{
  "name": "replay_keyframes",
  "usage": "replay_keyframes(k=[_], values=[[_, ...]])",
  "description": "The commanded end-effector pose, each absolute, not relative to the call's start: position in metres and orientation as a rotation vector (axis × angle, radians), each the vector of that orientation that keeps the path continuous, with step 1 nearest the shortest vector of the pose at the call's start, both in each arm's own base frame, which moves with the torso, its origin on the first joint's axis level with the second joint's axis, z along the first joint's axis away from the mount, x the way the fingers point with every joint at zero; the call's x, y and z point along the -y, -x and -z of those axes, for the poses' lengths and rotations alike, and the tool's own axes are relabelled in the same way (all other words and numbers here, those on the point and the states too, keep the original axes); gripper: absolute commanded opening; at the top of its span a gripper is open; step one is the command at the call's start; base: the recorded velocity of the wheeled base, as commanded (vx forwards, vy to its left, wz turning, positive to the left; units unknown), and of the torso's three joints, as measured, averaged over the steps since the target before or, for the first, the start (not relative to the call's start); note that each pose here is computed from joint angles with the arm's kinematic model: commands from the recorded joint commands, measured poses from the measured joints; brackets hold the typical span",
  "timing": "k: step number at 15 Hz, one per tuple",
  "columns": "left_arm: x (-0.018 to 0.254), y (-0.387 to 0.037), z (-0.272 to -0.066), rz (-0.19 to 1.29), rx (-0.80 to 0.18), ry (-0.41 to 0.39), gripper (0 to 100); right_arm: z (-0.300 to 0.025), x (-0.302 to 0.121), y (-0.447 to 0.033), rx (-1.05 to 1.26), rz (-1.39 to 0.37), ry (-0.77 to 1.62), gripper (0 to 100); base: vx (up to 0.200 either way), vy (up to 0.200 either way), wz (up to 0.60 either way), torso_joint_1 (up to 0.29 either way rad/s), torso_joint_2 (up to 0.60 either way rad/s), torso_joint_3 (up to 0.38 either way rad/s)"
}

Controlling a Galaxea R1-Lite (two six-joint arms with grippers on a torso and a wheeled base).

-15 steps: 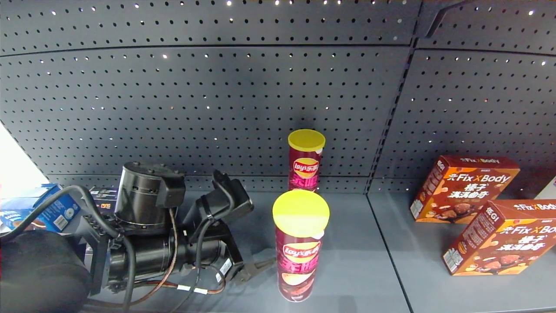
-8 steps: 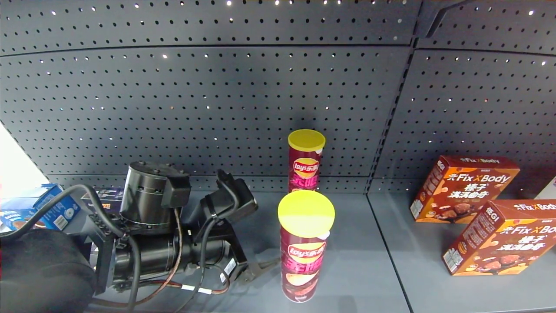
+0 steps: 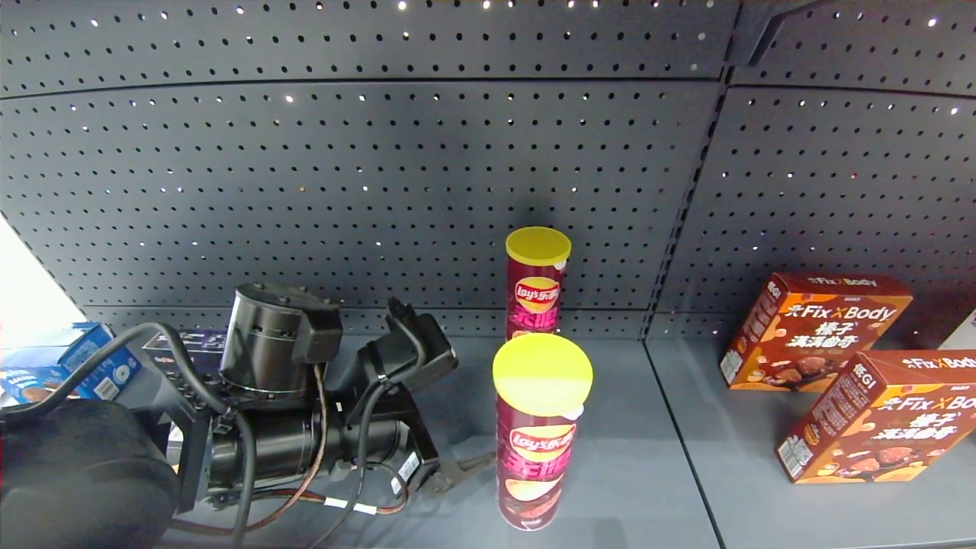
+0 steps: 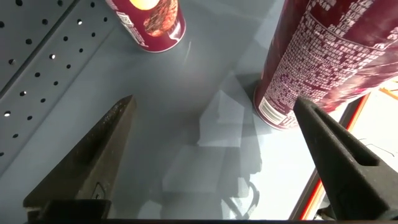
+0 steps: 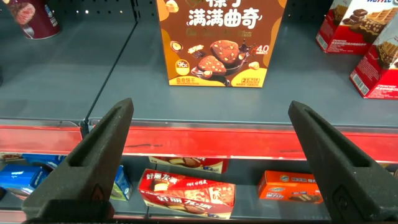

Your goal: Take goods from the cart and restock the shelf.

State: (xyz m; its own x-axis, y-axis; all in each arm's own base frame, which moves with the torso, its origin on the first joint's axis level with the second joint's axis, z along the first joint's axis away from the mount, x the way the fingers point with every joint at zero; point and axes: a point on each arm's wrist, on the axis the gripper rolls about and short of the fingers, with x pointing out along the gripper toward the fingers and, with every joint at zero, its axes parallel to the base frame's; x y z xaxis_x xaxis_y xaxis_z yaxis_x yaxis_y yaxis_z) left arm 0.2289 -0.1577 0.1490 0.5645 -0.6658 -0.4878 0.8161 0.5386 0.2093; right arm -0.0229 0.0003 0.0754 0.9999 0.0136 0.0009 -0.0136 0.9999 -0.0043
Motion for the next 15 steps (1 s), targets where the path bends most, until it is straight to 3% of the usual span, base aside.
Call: replay_keyframes(k=[1,15], values=[[0.1580,-0.2289,-0.1493,0.906,-0.372,-0.444,100,-0.0755,-0.0003,0.0228,0.000,-0.014,0.005,100,0.000,0.000,0.00,0.000,0.00,0.000],[0.1490,-0.2213,-0.1464,0.894,-0.390,-0.445,100,-0.0755,-0.0003,0.0228,0.000,-0.014,0.005,100,0.000,0.000,0.00,0.000,0.00,0.000]])
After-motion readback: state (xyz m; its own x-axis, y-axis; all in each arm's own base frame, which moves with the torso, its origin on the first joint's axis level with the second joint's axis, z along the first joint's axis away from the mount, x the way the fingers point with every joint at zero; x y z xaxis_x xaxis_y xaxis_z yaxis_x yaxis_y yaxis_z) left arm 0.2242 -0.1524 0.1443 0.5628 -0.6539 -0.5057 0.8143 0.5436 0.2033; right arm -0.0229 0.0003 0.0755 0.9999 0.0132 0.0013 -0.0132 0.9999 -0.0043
